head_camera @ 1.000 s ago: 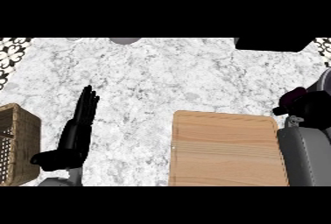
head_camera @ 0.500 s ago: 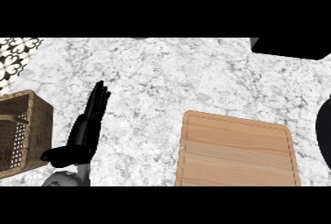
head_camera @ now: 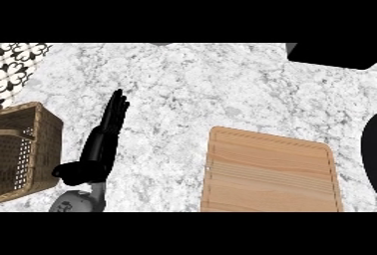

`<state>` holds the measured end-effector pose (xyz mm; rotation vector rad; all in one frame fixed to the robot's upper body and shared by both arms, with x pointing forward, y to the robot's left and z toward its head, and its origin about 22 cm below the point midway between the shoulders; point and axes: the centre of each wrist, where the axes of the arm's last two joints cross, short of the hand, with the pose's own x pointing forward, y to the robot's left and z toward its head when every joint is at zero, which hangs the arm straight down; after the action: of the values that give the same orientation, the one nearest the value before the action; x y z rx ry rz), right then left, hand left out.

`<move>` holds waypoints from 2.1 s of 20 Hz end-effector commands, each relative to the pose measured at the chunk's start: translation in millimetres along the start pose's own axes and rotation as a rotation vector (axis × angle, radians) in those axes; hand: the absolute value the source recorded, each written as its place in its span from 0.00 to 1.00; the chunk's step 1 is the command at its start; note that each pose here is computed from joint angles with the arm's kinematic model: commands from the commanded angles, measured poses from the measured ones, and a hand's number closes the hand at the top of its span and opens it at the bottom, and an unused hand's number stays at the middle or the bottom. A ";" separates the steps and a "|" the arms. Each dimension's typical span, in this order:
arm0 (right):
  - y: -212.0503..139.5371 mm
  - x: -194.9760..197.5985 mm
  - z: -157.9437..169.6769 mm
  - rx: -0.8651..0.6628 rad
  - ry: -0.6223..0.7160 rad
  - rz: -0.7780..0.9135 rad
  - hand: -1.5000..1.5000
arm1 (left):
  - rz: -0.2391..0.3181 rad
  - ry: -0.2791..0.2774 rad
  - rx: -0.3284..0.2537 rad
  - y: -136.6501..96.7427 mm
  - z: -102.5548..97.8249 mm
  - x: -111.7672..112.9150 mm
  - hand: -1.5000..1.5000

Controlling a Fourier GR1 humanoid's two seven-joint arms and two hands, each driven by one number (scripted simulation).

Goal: Pick the eggplant from the cutting board and place it in the pot

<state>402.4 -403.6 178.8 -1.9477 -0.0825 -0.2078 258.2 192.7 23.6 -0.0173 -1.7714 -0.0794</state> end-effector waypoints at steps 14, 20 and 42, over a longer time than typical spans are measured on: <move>20.2 -6.1 -0.3 -0.033 0.352 0.100 1.00 | -0.023 0.023 0.085 16.5 10.4 -11.2 0.50; 57.7 -25.3 22.1 0.085 0.394 0.037 1.00 | -0.022 0.055 0.110 15.5 13.9 -17.4 0.50; 108.3 -96.4 29.1 0.140 0.515 -0.406 0.00 | -0.014 0.067 0.129 21.4 21.8 -23.1 0.50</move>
<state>327.8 -416.8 35.9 -1.5673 -0.0222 -0.6314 243.8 219.9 2.6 0.0989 -1.7069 0.0277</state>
